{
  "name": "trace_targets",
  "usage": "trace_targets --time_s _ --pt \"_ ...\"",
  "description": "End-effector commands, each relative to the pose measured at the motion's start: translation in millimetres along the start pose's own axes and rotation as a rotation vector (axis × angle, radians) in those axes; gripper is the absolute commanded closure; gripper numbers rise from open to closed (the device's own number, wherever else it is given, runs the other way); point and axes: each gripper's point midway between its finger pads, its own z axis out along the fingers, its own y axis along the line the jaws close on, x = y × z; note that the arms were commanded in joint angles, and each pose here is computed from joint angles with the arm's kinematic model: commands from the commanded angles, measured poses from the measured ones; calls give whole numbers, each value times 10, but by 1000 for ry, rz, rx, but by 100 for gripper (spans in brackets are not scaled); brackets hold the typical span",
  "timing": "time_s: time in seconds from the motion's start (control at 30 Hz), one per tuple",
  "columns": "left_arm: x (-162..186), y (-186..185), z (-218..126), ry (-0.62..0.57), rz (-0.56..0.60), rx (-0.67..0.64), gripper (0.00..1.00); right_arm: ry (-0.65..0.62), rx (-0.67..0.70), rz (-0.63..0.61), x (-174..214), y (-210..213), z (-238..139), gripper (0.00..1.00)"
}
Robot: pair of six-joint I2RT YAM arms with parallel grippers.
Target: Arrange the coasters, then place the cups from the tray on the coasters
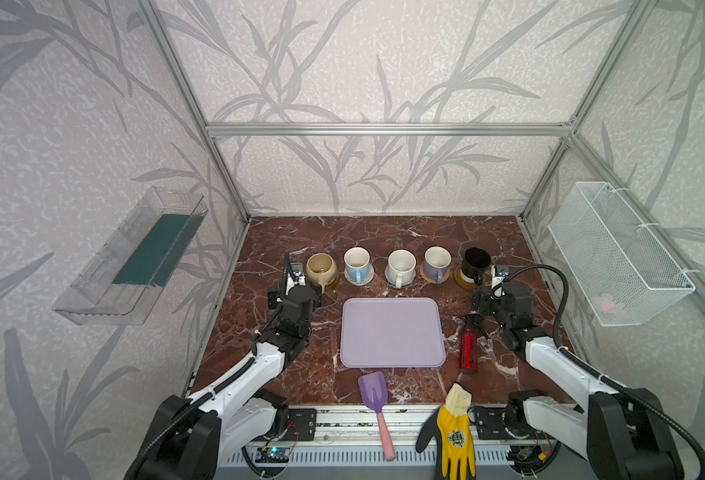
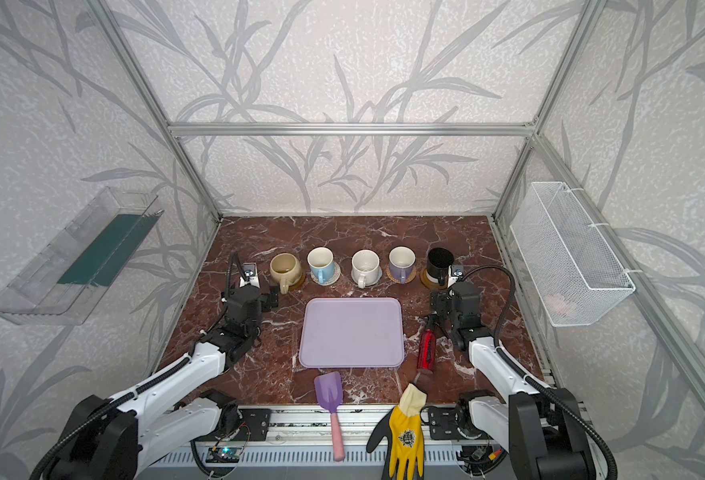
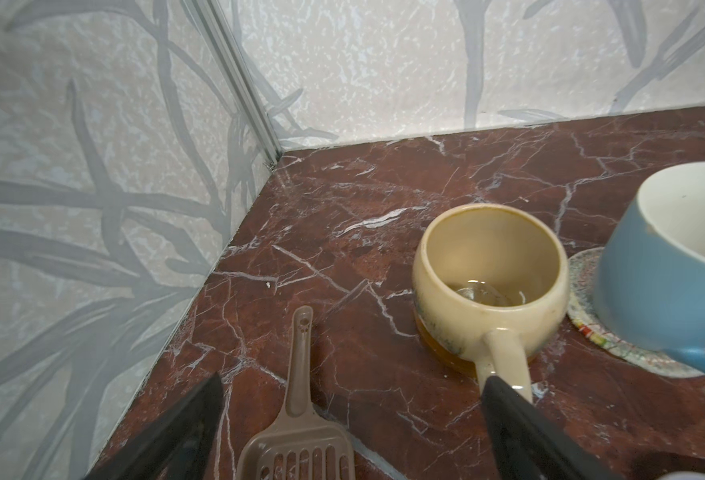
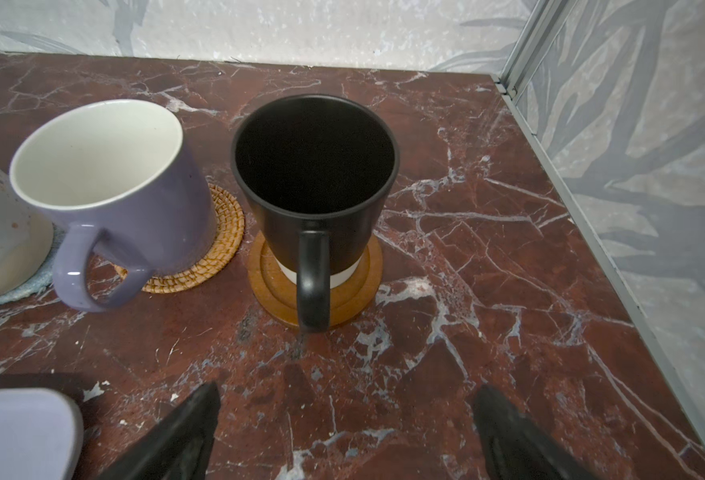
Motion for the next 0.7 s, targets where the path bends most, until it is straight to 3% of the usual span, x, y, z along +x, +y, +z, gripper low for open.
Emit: trace_targets --time_s 0.0,0.27,0.5,0.67 --pt "-132 144 100 -98 -20 -32 0 -138 16 -14 -251 -16 10 6" --pt "105 205 533 -127 -119 -11 1 -146 23 -13 -184 14 266 6" --pt "332 317 816 -87 -214 12 1 -176 -7 -33 -216 86 346 6" --pt "390 237 899 -17 -200 62 1 -126 -22 -45 -157 137 523 5"
